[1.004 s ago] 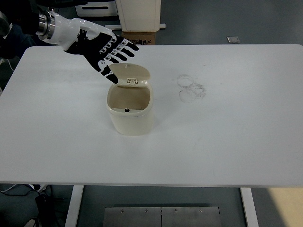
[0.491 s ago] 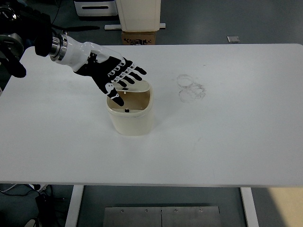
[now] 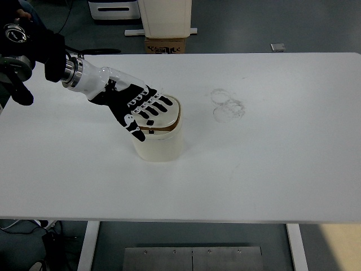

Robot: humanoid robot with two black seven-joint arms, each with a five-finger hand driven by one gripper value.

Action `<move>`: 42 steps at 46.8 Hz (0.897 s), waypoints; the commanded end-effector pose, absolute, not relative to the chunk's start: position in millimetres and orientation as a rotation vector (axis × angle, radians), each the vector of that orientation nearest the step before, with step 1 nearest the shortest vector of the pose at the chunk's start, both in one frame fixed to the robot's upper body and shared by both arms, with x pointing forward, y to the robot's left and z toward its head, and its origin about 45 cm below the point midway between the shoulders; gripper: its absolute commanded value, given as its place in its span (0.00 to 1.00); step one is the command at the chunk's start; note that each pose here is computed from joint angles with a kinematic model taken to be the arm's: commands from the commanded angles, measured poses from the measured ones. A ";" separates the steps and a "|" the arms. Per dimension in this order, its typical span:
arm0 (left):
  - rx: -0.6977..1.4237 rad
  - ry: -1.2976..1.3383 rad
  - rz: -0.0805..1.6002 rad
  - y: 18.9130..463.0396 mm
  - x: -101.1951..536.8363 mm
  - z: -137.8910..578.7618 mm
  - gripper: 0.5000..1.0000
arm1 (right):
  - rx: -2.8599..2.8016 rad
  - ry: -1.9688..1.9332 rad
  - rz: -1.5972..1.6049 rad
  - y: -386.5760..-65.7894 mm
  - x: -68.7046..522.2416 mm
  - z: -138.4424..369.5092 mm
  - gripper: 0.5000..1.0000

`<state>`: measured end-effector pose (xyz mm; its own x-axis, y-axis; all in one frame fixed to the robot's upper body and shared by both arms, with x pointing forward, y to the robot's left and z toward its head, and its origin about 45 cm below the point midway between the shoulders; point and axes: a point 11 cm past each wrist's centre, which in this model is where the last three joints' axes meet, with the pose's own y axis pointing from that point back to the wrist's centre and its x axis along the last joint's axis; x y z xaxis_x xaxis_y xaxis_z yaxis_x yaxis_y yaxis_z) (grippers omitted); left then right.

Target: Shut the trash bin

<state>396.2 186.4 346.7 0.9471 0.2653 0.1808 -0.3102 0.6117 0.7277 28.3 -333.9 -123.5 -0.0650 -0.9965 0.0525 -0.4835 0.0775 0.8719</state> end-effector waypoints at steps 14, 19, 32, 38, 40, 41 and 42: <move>0.856 -0.031 0.333 190.1 394.3 335.9 1.00 | 1.493 -1.644 -0.910 -333.9 28.4 -123.5 0.98; 0.858 -0.031 0.332 190.0 394.1 334.4 1.00 | 1.492 -1.643 -0.911 -333.9 28.3 -123.6 0.98; 0.859 -0.025 0.331 190.7 393.5 331.9 1.00 | 1.493 -1.644 -0.910 -333.9 28.4 -123.5 0.98; 0.856 -0.048 0.351 193.6 398.1 341.7 1.00 | 1.493 -1.644 -0.910 -333.9 28.4 -123.5 0.98; 0.852 -0.062 0.356 192.7 399.9 348.1 1.00 | 1.492 -1.643 -0.911 -333.9 28.3 -123.6 0.98; 0.851 -0.070 0.359 192.2 400.9 351.4 1.00 | 1.492 -1.643 -0.911 -333.9 28.3 -123.6 0.98; 0.848 -0.078 0.367 192.9 402.6 355.6 1.00 | 1.492 -1.643 -0.911 -333.9 28.3 -123.6 0.98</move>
<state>399.3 193.5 345.5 0.9400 0.2833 0.1902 -0.3285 0.6001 0.7294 28.3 -333.9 -123.5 -0.0650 -0.9965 0.0526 -0.4837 0.0775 0.8718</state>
